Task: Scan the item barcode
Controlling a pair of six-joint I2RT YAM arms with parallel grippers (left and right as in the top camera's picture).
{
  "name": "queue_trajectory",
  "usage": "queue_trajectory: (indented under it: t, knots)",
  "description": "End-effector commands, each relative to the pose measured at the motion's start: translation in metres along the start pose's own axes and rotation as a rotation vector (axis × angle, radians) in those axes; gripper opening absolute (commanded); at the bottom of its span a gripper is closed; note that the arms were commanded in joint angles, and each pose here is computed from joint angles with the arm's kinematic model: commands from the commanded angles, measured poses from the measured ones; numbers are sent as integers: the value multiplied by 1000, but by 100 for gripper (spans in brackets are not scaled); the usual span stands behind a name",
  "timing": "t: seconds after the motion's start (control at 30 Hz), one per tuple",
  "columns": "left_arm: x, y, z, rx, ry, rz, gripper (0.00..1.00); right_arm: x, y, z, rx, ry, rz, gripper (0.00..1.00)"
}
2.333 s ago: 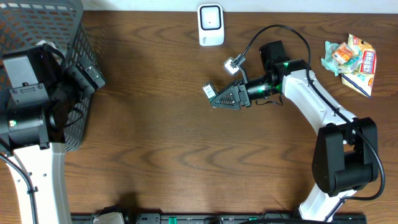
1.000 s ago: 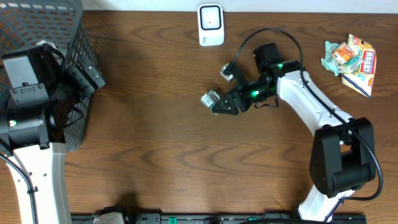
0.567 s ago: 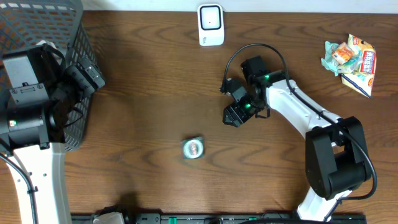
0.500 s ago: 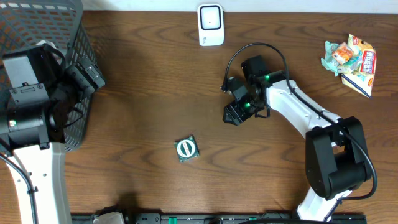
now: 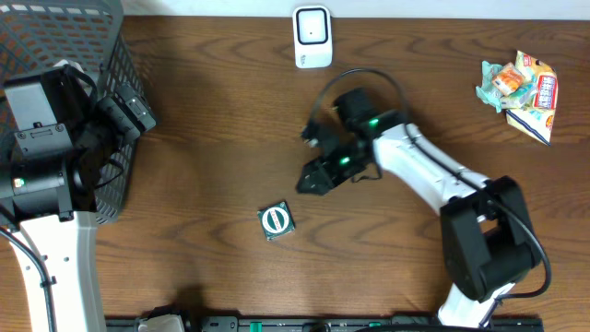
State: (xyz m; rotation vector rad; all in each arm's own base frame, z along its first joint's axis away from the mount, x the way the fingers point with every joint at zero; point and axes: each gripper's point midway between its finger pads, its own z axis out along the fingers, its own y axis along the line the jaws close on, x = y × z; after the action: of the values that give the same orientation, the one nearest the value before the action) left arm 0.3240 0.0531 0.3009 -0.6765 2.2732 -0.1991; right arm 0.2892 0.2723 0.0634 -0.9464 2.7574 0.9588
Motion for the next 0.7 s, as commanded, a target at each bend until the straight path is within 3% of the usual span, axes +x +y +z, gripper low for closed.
queue_trajectory:
  t: [0.0, 0.03, 0.3, 0.67]
  knots:
    - [-1, 3, 0, -12, -3, 10, 98, -5, 8, 13, 207, 1, 48, 65]
    - [-1, 3, 0, -12, -3, 10, 97, -2, 7, 19, 327, 0, 75, 67]
    - [-1, 3, 0, -12, -4, 10, 98, 4, 16, 35, 592, -57, 129, 70]
    - [-1, 3, 0, -12, -3, 10, 98, 6, 50, 62, 577, -87, 77, 76]
